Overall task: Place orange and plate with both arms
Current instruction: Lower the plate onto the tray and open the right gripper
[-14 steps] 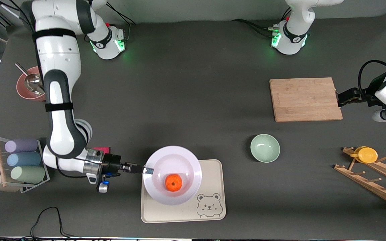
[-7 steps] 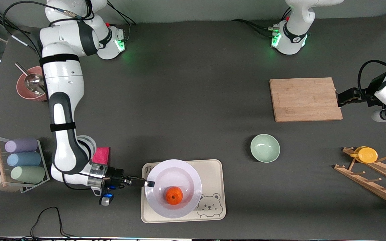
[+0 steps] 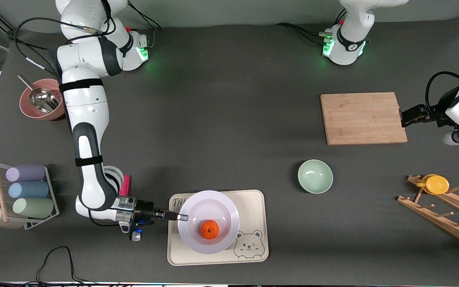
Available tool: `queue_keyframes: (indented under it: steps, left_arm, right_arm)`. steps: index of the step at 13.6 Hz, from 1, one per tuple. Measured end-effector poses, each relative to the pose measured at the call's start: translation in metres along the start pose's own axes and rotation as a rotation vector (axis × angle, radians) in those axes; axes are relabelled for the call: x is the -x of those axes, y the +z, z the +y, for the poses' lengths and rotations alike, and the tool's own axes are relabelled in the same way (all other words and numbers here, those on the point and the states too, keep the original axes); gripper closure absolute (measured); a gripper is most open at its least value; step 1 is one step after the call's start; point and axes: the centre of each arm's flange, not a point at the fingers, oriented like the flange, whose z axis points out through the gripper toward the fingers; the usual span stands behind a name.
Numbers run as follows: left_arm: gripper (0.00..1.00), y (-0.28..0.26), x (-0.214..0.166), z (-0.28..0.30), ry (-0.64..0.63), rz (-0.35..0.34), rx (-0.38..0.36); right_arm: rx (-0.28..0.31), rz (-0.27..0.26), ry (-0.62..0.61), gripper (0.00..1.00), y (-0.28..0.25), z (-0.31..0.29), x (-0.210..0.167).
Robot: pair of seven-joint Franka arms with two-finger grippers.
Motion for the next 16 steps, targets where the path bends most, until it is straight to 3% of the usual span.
queue_keyframes:
  steps: [11,12,16]
  left_arm:
    - [0.00,0.000,0.000,0.000,0.000,0.000,0.000]
    - [0.00,0.000,0.000,0.000,0.000,-0.001,0.000]
    - [0.00,0.001,0.000,0.000,0.000,-0.001,0.000]
  right_arm:
    - [-0.018,0.024,-0.011,0.91,-0.001,0.031,-0.003]
    - [-0.021,0.027,-0.009,0.85,-0.003,0.031,-0.004]
    - [-0.034,0.030,-0.008,0.44,-0.003,0.027,-0.006]
